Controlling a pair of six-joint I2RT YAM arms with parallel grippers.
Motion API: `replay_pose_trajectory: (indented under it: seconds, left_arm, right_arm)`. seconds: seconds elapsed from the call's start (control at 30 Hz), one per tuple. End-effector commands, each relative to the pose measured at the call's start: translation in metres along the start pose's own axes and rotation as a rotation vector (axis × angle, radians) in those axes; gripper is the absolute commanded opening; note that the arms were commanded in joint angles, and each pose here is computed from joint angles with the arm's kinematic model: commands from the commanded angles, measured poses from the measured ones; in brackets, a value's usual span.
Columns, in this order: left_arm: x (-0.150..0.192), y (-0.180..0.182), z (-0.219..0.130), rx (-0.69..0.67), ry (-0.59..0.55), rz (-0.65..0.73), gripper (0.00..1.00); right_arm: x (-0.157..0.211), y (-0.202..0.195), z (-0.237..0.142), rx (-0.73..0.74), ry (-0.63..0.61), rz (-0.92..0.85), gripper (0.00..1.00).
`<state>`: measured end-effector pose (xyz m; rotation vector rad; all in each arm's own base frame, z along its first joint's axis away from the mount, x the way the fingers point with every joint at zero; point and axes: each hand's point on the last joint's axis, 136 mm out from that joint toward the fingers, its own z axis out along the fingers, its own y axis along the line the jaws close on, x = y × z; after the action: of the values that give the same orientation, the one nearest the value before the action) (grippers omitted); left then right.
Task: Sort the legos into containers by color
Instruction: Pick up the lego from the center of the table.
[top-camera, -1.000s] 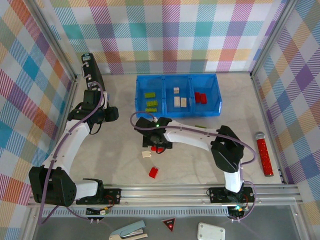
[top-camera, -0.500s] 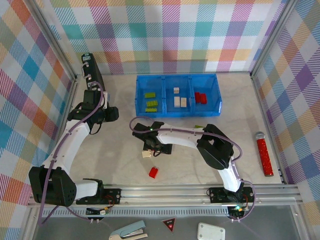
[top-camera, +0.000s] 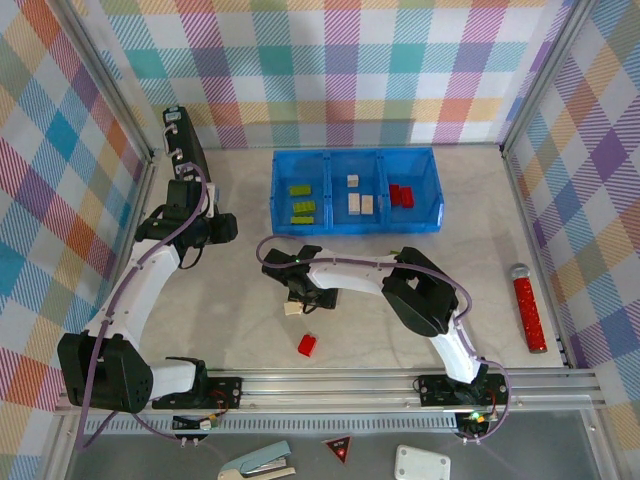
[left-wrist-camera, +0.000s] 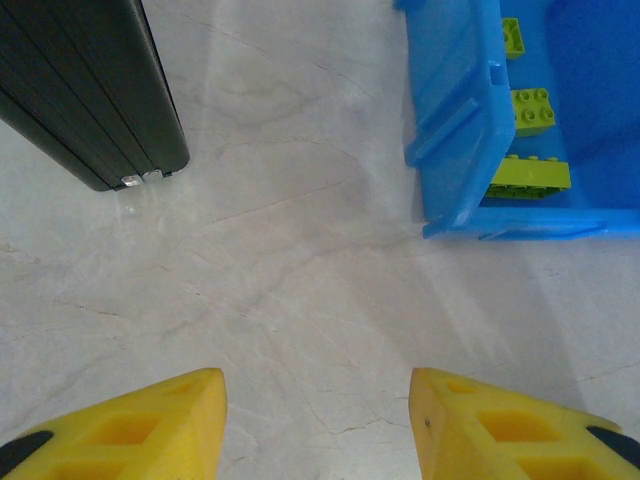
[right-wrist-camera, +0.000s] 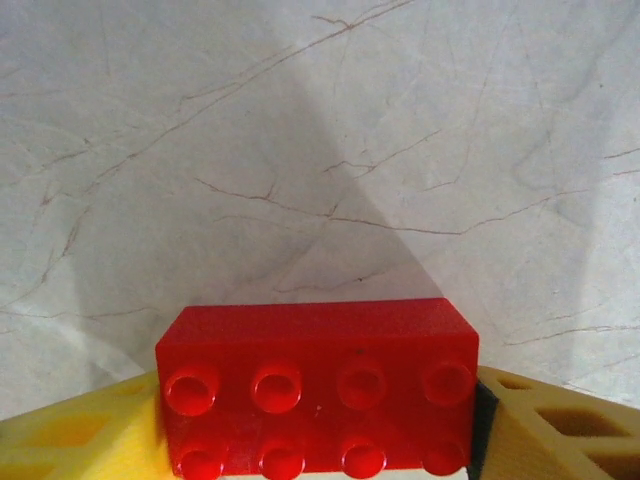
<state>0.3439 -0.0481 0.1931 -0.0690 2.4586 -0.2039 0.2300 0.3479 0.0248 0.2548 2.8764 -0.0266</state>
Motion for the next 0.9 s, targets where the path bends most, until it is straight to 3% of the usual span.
replay_pose_trajectory:
  seconds: [0.0,0.37,0.6,0.87]
  left_arm:
    - [-0.004,0.001,-0.005,0.005,-0.013,-0.002,0.51]
    - [-0.005,-0.001,-0.006,0.017,-0.017,-0.005,0.51]
    - [-0.004,-0.001,-0.005,0.017,-0.014,-0.007,0.51]
    - [-0.003,-0.001,-0.001,0.019,0.0,-0.01,0.51]
  right_arm:
    - [-0.002,0.0,0.0,0.009,-0.01,0.01,0.67]
    - [-0.012,-0.017,-0.029,-0.016,-0.071,-0.057,0.61]
    - [-0.028,-0.051,-0.062,-0.034,-0.167,-0.182,0.61]
    - [-0.047,-0.09,-0.085,-0.09,-0.158,-0.304,0.6]
